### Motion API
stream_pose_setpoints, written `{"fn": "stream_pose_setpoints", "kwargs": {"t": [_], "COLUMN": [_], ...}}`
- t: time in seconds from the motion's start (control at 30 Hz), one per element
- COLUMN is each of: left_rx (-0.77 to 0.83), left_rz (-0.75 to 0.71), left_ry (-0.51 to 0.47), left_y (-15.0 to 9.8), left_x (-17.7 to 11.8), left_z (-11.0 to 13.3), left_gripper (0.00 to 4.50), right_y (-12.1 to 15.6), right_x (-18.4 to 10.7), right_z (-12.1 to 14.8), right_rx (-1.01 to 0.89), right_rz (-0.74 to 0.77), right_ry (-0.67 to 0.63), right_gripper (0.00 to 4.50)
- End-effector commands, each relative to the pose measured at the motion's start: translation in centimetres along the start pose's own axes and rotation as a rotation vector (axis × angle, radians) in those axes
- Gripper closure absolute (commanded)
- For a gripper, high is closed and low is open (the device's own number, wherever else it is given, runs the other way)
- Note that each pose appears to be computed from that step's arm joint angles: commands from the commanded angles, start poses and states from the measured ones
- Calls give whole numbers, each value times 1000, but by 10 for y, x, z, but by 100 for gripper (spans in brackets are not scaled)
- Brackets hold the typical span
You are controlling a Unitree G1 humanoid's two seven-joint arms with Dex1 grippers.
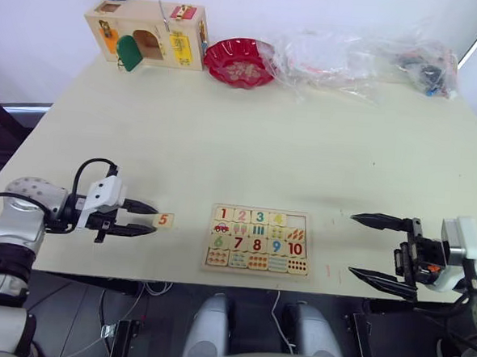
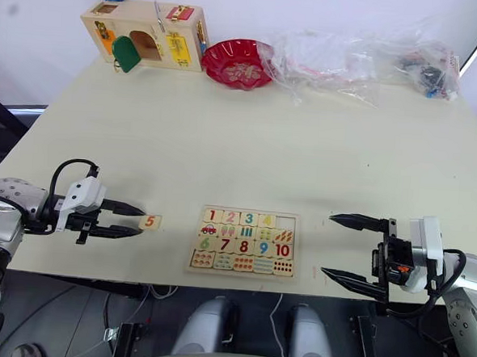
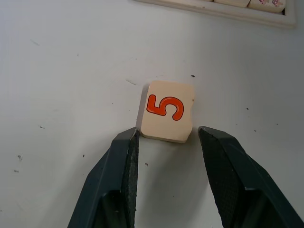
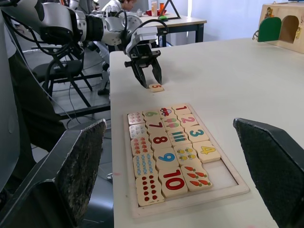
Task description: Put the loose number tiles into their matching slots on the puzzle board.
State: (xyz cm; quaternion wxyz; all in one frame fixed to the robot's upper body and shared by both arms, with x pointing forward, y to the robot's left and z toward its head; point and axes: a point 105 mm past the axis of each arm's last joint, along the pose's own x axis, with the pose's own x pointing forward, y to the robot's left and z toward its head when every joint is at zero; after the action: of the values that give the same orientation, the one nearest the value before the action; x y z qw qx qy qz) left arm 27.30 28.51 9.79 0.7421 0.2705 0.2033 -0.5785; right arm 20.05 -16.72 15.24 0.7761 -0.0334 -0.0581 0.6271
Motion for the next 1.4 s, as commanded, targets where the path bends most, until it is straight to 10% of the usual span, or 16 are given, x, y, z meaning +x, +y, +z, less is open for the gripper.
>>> {"fn": "stream_pose_setpoints", "kwargs": {"t": [0.03,0.3,0.43,0.73,1.4], "left_rx": [12,14,24,94,155], "left_rz": [-57,-77,-60,-98,-99], "left_ry": [10,23,8,-37,167], "left_y": [-5,-6,-3,-7,-5], "left_x": [6,10,6,0,101], "left_z": [-1,-3,2,59,188], "left_gripper": [237,237,346,346,346], "right_y": [1,2,2,2,5], "right_x": [-1,-1,-1,-3,-19], "right_z": [10,10,10,11,12], "right_rx": [-54,-53,-54,-63,-103], "right_rz": [-3,-10,-14,-37,-143], "right_ry": [-5,-3,-2,-3,32], "right_gripper": [0,0,0,0,0]}}
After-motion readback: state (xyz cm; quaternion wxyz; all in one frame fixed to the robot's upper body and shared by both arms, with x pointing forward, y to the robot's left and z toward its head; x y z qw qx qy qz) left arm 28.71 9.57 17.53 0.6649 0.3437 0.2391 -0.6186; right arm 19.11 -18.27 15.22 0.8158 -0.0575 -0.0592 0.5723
